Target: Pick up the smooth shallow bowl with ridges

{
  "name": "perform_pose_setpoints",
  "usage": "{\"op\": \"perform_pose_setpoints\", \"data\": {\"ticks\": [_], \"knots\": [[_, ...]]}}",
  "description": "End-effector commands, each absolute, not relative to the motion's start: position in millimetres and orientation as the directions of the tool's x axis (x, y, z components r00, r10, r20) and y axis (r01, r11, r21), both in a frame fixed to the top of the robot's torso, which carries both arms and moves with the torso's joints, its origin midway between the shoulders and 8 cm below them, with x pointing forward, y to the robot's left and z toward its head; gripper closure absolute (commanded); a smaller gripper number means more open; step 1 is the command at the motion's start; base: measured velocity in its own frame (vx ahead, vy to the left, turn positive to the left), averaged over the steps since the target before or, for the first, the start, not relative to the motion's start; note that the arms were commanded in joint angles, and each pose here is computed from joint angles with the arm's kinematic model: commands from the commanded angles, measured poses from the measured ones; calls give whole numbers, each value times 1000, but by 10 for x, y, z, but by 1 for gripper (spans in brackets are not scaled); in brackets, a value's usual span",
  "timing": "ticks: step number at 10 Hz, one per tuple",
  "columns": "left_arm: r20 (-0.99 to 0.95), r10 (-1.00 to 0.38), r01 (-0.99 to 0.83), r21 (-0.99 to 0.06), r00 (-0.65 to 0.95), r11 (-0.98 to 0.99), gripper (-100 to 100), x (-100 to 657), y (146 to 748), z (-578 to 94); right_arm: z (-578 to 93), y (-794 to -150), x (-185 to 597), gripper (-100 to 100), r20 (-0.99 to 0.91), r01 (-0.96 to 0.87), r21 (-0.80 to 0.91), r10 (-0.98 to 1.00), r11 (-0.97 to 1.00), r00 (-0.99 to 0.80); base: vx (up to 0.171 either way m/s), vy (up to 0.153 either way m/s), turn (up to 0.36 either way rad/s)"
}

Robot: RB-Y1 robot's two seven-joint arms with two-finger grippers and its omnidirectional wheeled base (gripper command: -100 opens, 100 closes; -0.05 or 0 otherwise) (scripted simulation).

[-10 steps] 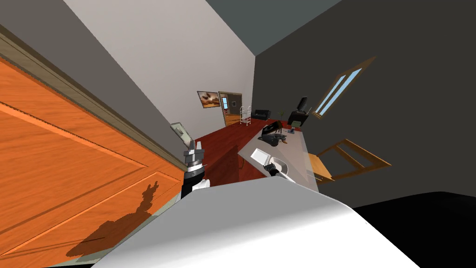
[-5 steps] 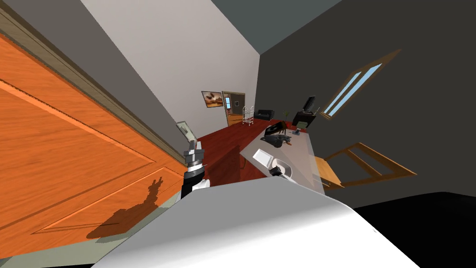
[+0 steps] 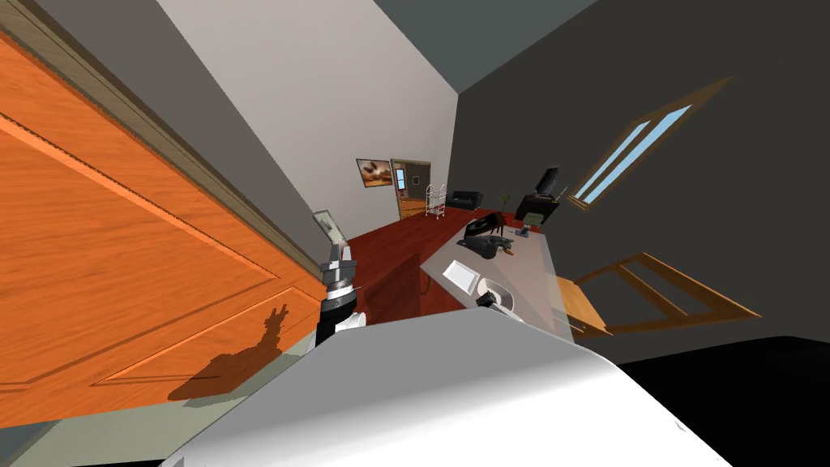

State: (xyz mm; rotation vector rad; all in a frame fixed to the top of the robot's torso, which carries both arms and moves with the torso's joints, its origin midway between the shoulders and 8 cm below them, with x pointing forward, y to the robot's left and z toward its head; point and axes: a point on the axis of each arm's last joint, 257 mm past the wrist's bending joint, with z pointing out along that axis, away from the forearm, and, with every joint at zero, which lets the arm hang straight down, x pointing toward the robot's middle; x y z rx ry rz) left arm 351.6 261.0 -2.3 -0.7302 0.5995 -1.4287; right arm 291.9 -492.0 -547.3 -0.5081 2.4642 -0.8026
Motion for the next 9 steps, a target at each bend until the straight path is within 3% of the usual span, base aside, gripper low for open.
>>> {"op": "perform_pose_setpoints", "data": {"ticks": [1,7,8,9], "knots": [[59,-996,655,-755,66,-2,0,3516,2610,-23,-5523,-5068,2794,-100,-274,-227,-655,-506,721,-818,2,9,84],[59,-996,655,-755,66,-2,0,3516,2610,-23,-5658,-5351,2380,-100,-103,-329,-696,-541,639,-834,2,9,58],[59,-996,655,-755,66,-2,0,3516,2610,-23,-5660,-5357,2370,0,-99,-331,-696,-542,637,-835,0,0,0],[59,-996,655,-755,66,-2,0,3516,2610,-23,-5718,-5203,2392,-100,-98,-330,-695,-539,639,-837,10,-85,15]]}}
